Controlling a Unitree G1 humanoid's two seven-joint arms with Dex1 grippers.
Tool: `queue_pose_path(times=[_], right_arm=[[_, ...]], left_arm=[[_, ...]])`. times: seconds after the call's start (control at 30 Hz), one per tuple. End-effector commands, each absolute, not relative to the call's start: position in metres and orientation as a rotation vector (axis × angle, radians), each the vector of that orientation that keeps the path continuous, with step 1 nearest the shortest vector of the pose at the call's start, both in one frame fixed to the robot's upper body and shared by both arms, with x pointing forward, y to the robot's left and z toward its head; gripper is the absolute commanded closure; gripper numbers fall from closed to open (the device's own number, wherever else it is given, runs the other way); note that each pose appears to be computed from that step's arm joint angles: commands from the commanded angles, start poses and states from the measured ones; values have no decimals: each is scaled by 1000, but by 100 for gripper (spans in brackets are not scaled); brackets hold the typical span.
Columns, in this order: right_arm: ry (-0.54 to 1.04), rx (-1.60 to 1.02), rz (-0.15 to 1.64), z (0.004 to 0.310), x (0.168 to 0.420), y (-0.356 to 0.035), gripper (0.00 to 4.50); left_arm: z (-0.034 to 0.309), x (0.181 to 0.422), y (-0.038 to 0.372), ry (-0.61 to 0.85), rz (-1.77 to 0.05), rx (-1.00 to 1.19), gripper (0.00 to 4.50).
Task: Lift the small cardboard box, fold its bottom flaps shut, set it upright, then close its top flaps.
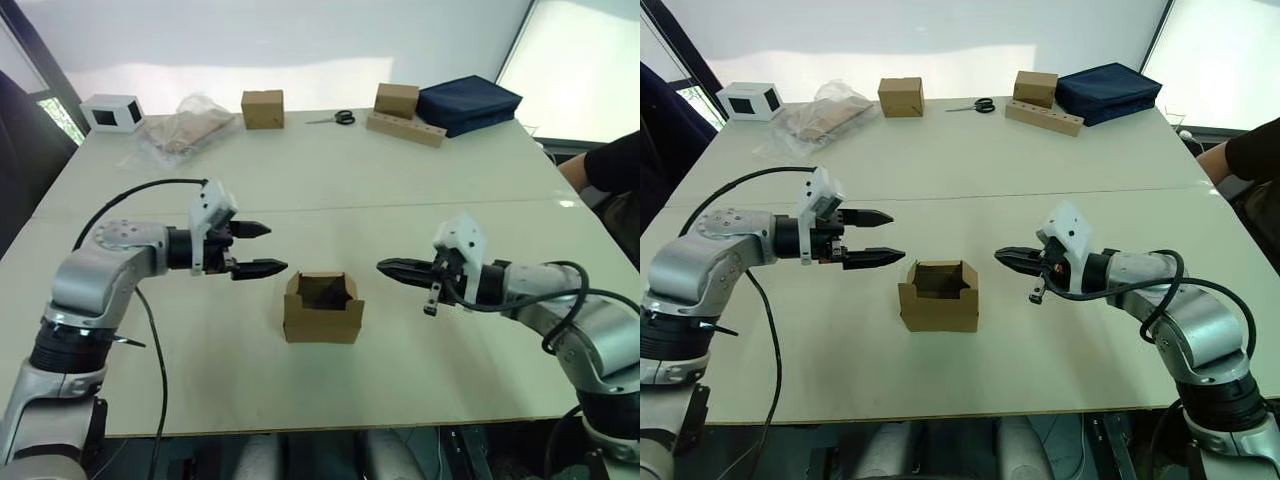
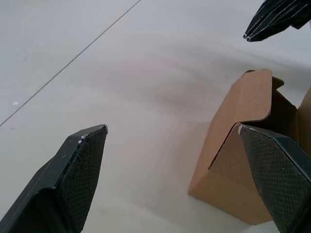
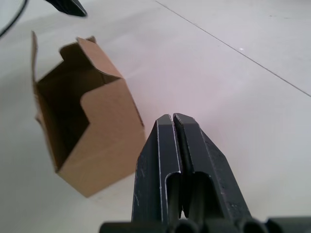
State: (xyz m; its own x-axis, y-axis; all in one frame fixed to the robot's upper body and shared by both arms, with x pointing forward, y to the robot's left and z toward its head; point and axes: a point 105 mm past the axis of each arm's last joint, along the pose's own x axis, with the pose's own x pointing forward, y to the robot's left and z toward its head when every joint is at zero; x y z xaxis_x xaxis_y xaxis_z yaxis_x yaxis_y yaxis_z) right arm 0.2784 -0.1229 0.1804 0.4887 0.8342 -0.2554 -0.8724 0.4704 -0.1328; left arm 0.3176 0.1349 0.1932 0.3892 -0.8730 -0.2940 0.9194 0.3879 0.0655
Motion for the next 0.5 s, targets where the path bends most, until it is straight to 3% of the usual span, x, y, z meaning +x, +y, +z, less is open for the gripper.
queue_pose_path(times=[0.03, 0.5], right_arm=[[135, -261, 1116, 186, 266, -110, 450], [134, -259, 1159, 176, 265, -92, 450]], left_arm=[[196, 312, 128, 203, -1178, 261, 4], [181, 307, 123, 223, -1202, 318, 4]])
